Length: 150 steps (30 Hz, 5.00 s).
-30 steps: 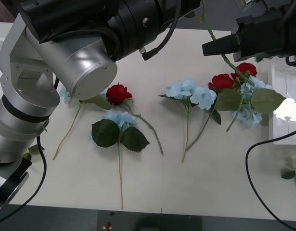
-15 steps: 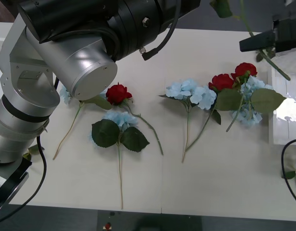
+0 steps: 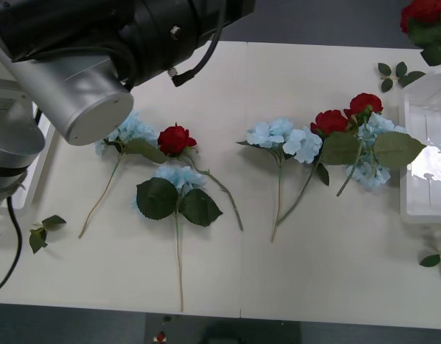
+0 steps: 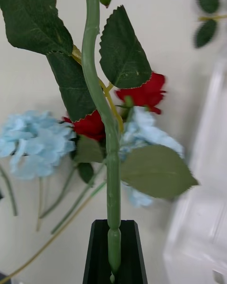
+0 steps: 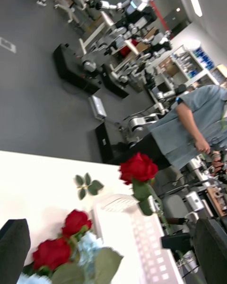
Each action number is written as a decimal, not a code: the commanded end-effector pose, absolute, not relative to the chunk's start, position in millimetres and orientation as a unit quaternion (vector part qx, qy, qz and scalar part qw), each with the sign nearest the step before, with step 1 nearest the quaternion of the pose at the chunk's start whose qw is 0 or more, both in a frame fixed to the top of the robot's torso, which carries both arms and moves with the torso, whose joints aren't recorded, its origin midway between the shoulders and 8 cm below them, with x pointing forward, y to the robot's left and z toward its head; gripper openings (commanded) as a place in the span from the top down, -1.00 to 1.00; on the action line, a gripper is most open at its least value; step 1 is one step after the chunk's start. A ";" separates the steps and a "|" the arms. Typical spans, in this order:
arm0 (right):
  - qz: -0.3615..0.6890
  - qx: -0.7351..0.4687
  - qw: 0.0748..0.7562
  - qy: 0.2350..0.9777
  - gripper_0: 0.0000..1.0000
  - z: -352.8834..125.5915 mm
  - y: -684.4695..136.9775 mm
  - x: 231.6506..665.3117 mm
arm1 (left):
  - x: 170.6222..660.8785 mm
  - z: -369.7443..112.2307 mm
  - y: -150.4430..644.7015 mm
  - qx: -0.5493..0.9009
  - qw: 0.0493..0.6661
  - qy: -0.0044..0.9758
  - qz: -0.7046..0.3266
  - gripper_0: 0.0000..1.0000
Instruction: Put the red flowers into the right box and the blue flowers into the left box
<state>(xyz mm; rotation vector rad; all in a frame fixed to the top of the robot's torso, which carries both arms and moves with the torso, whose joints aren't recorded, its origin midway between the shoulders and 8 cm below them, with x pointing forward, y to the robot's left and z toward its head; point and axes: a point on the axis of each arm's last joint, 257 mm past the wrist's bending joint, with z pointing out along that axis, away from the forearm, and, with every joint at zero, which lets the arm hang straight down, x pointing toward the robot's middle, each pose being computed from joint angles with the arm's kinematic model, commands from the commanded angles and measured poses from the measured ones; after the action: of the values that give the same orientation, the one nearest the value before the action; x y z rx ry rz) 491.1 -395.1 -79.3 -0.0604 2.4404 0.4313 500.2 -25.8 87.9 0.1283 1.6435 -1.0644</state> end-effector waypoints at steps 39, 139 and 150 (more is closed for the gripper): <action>-0.018 0.168 0.294 0.941 -1.00 -182.1 -562.1 481.6 | 512.0 -207.6 311.8 0.084 0.381 0.919 -0.051 -1.00; 0.073 0.268 0.061 0.959 1.00 -225.2 -306.9 477.7 | 590.1 -102.2 615.5 -0.079 0.432 0.873 0.213 0.96; 0.095 0.214 0.218 0.947 1.00 -123.1 -310.3 504.5 | 591.5 -102.1 617.4 -0.073 0.437 0.871 0.215 -1.00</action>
<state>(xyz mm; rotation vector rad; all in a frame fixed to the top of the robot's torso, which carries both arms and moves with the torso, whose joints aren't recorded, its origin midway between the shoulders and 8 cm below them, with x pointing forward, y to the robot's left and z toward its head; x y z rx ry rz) 500.1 -296.9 -163.1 0.7092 2.7162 0.2997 583.4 606.9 -140.6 -0.1992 2.2316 0.5172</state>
